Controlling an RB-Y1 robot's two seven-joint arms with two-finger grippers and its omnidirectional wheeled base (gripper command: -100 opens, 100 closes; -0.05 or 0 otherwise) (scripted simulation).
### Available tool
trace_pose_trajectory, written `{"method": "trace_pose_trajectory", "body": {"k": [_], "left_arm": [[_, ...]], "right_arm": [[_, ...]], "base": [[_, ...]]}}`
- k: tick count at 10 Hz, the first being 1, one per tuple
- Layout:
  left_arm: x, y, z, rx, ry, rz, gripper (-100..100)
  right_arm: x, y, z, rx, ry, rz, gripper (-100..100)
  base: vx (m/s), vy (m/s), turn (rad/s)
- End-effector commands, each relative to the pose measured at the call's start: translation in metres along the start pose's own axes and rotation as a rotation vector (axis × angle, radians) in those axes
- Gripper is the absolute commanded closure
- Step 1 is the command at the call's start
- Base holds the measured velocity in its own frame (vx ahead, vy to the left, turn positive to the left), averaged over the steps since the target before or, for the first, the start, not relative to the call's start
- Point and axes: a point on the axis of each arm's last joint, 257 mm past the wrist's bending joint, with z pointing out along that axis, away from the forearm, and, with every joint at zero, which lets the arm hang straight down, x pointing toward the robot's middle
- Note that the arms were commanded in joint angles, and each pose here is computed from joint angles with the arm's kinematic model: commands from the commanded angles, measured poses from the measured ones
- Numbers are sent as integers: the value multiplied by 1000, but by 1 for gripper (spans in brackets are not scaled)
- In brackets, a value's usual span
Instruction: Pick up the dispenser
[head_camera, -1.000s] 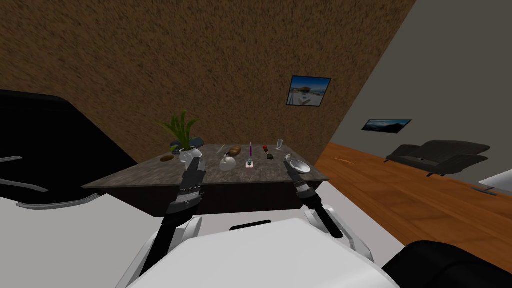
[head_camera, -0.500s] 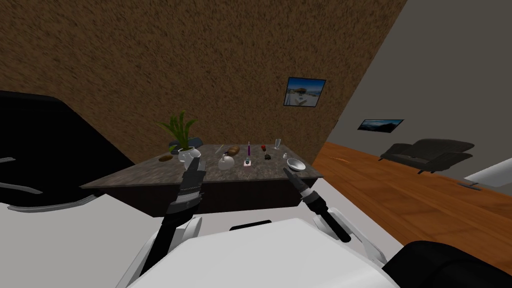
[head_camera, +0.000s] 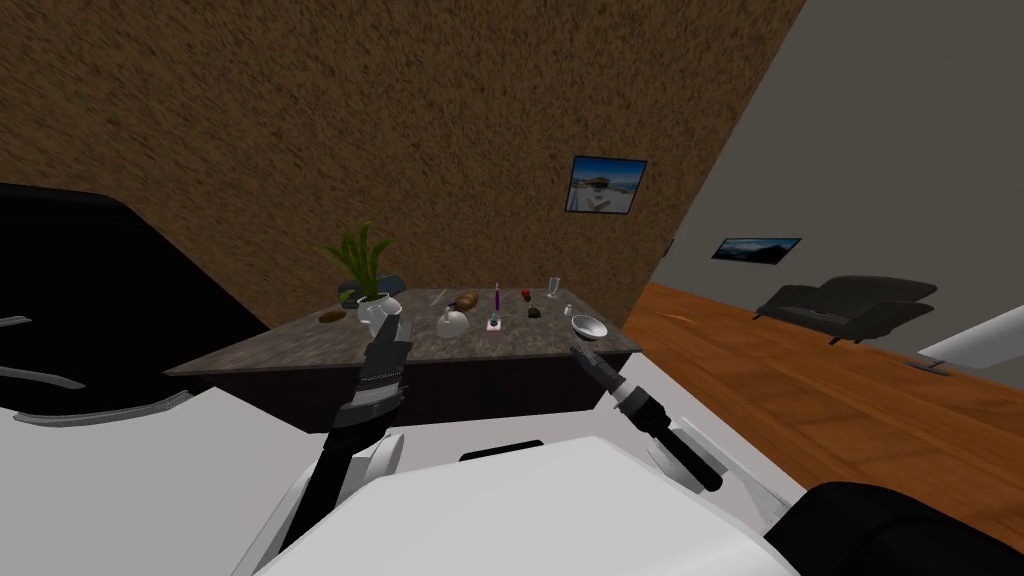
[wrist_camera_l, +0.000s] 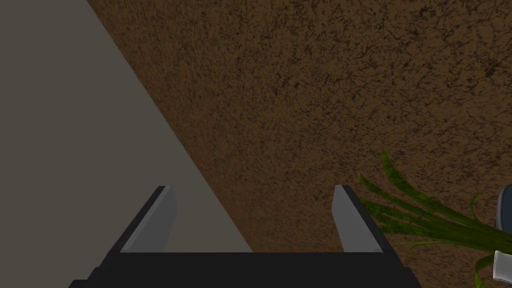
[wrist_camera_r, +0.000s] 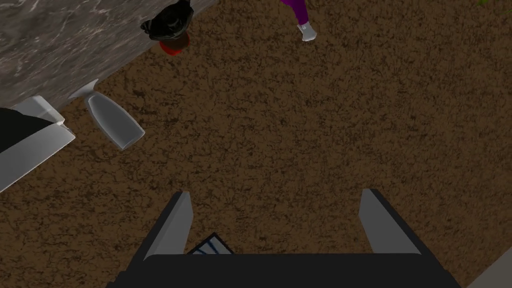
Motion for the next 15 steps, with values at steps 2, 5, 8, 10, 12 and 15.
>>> {"method": "trace_pose_trajectory", "body": {"k": [2,5,8,10,12,15], "left_arm": [[0,0,0,0,0,0,0],[0,0,0,0,0,0,0],[0,0,0,0,0,0,0],[0,0,0,0,0,0,0],[0,0,0,0,0,0,0],[0,0,0,0,0,0,0]], "right_arm": [[9,-23,-15,19,86,-79,-100],[24,-62,-43,67,207,-182,-100],[26,-83,-58,80,288,-256,-100],[28,-103,-74,98,357,-314,-100],[26,-123,-90,112,430,-377,-100],[18,-143,-104,115,521,-461,-100]], "base": [[-28,18,0],[-18,40,10],[-14,39,14],[-8,71,21],[1,91,31],[10,93,36]]}}
